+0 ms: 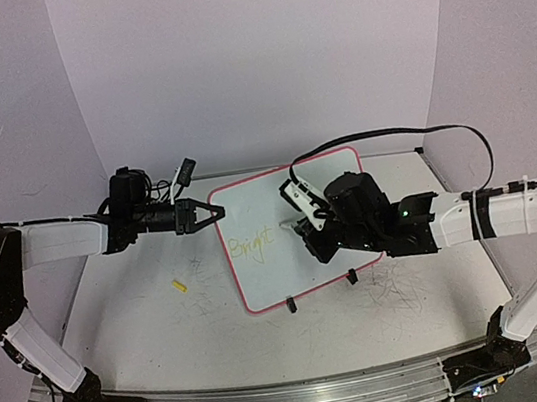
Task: Write a sentence on the whiteboard
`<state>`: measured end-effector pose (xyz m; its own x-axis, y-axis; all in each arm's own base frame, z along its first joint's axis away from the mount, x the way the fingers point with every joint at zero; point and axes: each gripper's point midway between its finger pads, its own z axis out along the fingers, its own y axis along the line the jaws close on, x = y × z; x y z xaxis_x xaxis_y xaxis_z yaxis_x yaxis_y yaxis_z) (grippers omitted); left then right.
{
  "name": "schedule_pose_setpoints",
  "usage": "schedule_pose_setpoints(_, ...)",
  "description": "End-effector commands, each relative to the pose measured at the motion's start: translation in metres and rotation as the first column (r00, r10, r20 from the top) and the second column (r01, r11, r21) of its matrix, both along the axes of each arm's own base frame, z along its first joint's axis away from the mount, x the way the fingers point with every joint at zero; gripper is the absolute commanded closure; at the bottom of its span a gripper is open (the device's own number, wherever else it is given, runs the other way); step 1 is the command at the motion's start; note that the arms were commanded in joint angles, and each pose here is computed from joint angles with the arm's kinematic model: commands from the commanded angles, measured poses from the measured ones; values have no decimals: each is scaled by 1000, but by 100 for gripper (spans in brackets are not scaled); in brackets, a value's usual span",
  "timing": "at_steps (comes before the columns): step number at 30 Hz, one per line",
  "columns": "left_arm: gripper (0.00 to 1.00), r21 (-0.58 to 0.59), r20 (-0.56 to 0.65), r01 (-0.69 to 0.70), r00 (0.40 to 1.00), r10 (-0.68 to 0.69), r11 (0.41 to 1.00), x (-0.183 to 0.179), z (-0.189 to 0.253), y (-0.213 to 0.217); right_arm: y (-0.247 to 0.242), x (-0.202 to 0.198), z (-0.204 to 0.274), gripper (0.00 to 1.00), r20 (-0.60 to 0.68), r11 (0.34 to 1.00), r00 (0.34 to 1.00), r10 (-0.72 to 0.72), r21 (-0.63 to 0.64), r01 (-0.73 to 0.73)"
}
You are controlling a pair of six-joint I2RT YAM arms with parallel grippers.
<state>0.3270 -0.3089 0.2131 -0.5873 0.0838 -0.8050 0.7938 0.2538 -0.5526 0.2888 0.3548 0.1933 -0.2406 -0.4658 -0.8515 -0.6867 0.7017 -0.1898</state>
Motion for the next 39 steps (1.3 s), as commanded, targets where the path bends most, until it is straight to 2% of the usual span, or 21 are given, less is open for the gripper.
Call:
schedule_pose_setpoints(1,100,39,118,-38,992,33,998,1,-1,2,6,2,5,100,13,999,1000,11,42,-11)
schedule_pose_setpoints(14,100,81,262,-72,964,48,994,-13,5,-1,-5,-14,9,100,19,998,999,26,54,-27)
schedule_pose_setpoints(39,100,95,254,-70,966,44,993,-14,1,-2,-4,-7,24,100,72,997,997,-11,83,5)
